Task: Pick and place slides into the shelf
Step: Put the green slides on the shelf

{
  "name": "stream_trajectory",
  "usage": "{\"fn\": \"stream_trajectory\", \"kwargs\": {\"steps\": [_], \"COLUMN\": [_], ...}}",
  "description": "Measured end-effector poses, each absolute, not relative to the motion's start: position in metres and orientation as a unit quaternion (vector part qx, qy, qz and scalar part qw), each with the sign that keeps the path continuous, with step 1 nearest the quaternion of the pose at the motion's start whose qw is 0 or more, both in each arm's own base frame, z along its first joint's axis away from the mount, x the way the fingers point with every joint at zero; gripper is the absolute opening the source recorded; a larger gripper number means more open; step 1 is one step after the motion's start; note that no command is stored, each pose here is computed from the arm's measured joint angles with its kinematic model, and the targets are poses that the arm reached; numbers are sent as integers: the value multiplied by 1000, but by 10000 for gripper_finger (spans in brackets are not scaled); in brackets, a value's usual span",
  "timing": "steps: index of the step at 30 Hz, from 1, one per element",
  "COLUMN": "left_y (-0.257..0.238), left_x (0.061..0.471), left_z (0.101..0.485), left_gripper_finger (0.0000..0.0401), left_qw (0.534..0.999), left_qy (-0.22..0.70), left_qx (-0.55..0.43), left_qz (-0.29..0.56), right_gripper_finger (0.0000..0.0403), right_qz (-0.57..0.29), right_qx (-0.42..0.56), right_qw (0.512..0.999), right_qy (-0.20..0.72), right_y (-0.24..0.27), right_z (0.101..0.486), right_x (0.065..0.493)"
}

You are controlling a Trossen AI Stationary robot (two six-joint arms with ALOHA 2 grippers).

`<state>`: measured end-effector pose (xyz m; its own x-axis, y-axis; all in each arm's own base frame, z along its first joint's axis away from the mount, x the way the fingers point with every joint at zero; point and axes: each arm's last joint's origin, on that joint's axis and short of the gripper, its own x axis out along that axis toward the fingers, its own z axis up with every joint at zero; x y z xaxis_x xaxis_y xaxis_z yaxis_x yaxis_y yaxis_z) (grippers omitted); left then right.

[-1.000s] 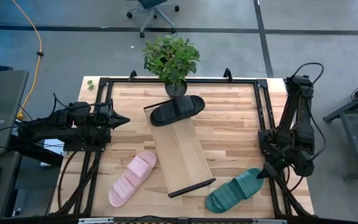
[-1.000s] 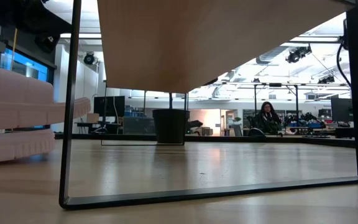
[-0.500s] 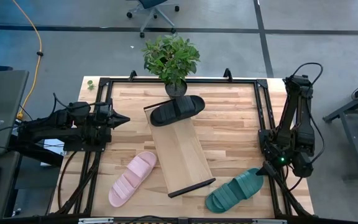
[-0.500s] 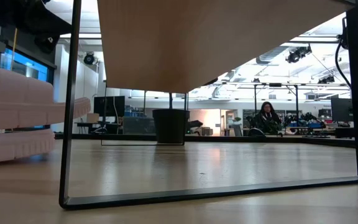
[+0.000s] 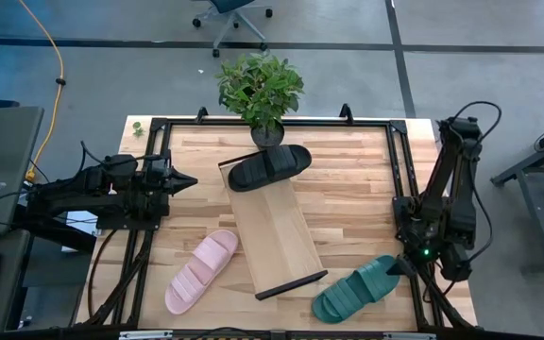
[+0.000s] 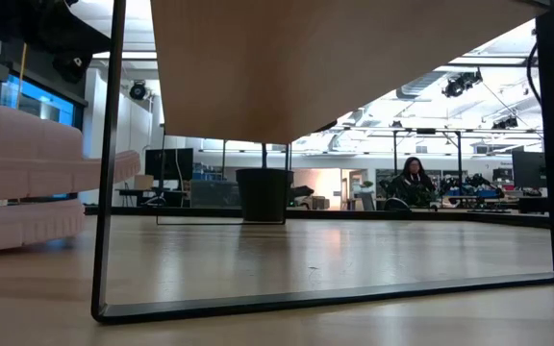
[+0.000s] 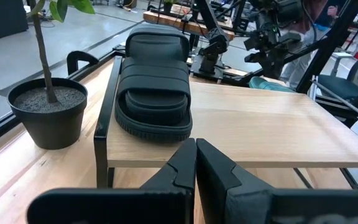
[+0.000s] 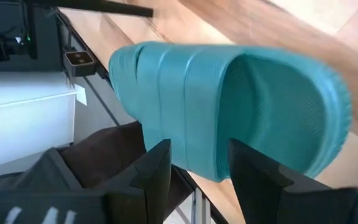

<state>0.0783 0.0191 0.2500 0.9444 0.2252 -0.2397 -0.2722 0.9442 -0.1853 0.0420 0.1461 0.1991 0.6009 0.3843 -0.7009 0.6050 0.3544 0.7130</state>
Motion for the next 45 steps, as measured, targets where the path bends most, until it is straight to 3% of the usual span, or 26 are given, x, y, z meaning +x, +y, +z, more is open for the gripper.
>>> {"fn": "stream_trajectory", "kwargs": {"steps": [22,37,45], "left_y": [19,18,18], "left_x": [78,79,79], "left_z": [250,250,250], "left_gripper_finger": [1,1,1], "left_qw": [981,983,983], "left_qy": [109,112,112], "left_qx": [-109,-98,-97], "left_qz": [121,111,110], "right_gripper_finger": [143,33,12], "right_qz": [-97,-88,-76], "right_qx": [578,591,604], "right_qw": [698,694,687], "right_qy": [412,401,396], "right_y": [179,184,187], "right_z": [178,177,180], "right_x": [62,64,65]}}
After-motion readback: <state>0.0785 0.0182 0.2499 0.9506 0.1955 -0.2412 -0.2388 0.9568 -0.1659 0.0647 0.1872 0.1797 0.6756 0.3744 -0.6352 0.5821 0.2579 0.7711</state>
